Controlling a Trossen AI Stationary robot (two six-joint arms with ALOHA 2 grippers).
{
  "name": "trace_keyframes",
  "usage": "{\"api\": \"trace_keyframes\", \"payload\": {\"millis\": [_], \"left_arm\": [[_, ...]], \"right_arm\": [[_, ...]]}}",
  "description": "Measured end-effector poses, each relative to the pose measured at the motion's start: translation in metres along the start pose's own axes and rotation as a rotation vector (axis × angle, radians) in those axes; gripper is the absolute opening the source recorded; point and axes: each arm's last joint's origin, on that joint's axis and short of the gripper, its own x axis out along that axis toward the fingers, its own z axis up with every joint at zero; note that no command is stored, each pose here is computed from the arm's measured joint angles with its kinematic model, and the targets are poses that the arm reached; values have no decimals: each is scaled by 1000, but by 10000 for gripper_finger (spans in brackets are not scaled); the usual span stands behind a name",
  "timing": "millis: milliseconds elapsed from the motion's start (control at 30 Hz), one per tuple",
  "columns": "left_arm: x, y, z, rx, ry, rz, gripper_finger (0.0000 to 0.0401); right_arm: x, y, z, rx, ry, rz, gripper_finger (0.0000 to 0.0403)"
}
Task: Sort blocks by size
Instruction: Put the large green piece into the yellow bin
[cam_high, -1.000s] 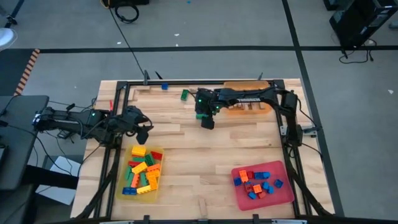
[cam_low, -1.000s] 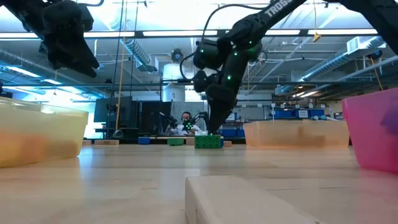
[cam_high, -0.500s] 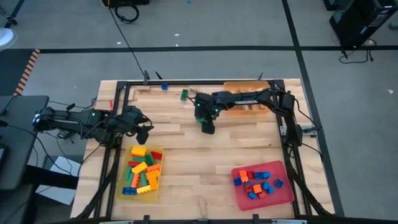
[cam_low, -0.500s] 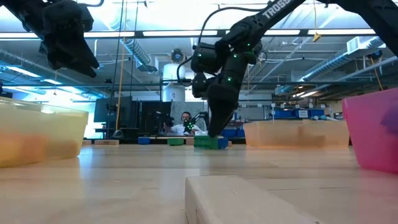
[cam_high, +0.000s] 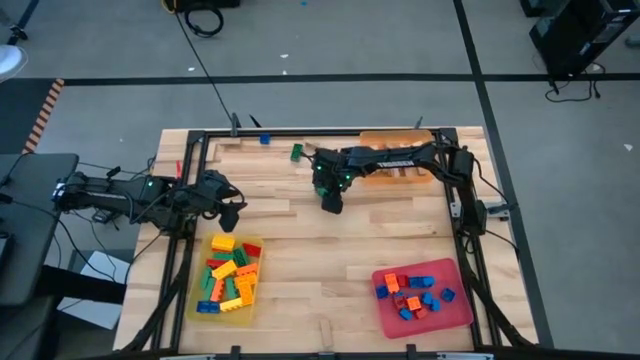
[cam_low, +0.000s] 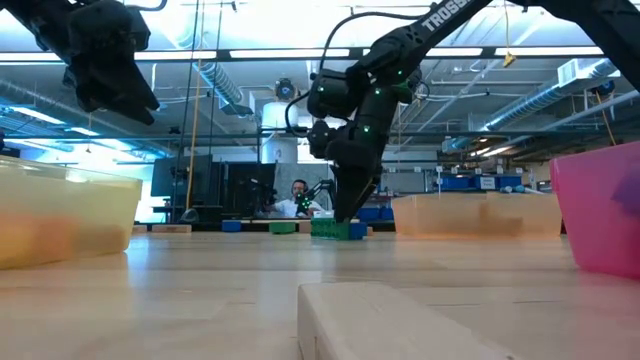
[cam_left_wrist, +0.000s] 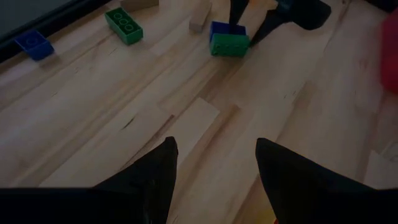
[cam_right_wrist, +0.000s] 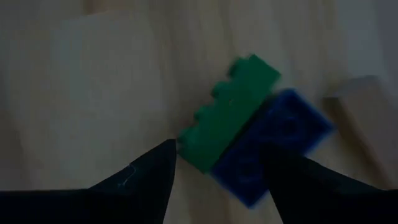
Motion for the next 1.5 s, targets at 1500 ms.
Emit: {"api": "trace_keyframes", "payload": {"millis": [1500], "left_arm": [[2,0,-1,15,15,16,225]], "right_arm": [[34,14,11,437,-113,-52,201]]}}
